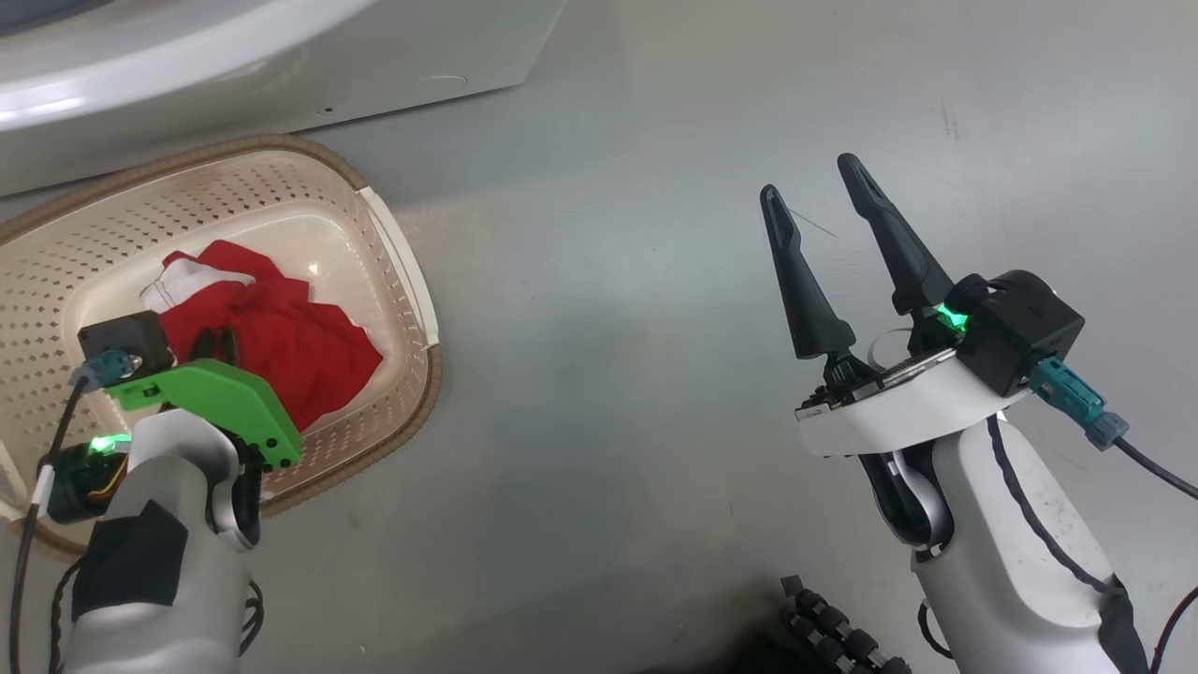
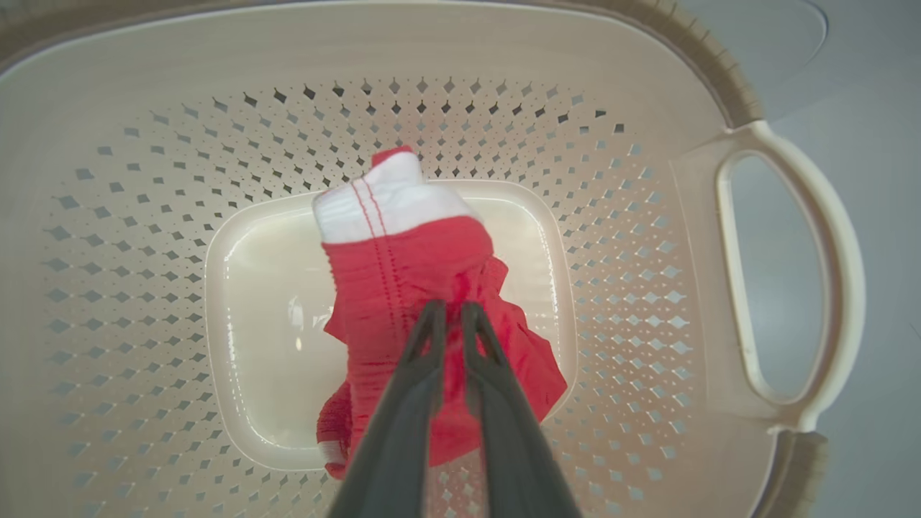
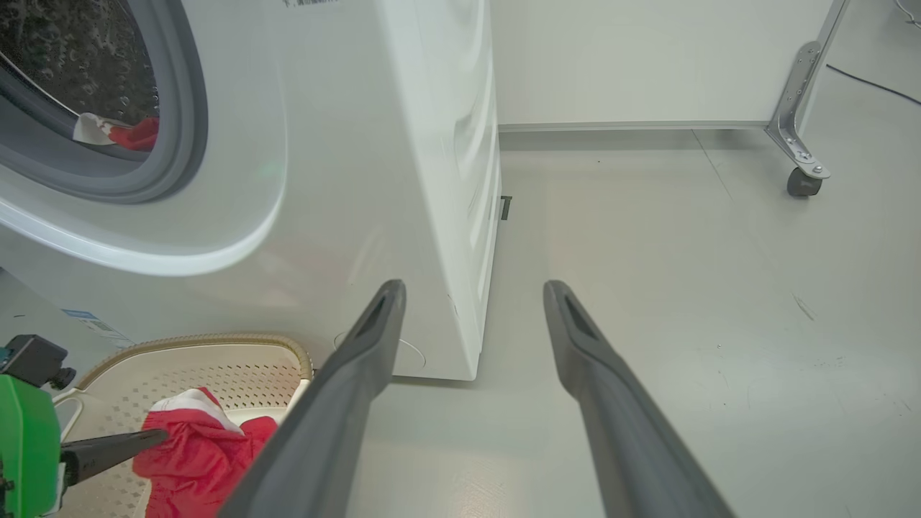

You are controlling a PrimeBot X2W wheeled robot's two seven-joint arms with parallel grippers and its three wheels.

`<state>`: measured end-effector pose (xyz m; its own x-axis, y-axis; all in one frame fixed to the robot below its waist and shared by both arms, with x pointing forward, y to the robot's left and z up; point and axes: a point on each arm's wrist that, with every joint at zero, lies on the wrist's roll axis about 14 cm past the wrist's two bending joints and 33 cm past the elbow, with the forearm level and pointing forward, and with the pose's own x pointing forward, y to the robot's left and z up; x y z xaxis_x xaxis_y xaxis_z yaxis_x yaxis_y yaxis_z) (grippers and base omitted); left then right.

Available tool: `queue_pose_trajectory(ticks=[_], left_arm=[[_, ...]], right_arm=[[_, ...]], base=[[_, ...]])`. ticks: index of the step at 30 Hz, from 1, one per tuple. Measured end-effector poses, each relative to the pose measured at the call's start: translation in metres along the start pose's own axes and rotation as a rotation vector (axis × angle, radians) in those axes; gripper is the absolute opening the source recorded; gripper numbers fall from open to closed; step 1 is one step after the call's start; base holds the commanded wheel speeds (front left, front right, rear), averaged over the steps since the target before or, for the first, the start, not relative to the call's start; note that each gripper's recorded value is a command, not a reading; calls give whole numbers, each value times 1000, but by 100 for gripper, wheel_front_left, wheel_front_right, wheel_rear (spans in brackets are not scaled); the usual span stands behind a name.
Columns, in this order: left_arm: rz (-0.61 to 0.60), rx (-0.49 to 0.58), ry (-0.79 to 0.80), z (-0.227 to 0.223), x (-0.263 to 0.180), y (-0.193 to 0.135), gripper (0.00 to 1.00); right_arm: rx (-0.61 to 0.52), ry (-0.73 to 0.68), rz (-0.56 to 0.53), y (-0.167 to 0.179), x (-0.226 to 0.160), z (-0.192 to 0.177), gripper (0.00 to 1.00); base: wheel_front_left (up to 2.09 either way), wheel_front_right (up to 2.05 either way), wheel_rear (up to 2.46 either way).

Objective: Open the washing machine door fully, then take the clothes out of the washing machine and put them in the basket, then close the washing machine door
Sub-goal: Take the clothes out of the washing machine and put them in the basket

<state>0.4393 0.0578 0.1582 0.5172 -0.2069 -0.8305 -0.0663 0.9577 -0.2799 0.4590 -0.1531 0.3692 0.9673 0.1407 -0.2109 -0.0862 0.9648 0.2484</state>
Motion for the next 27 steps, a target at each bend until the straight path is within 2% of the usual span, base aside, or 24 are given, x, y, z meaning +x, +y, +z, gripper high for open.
queue_pose_trajectory(ticks=[10, 27], left_arm=[[-8, 41, -51, 7, -11, -3, 100], [-96, 85, -363, 74, -73, -27, 100]], right_arm=[[-2, -15, 8, 4, -2, 8, 100], [-15, -57, 28, 18, -23, 31, 100]], base=[[0, 0, 0], [0, 0, 0]])
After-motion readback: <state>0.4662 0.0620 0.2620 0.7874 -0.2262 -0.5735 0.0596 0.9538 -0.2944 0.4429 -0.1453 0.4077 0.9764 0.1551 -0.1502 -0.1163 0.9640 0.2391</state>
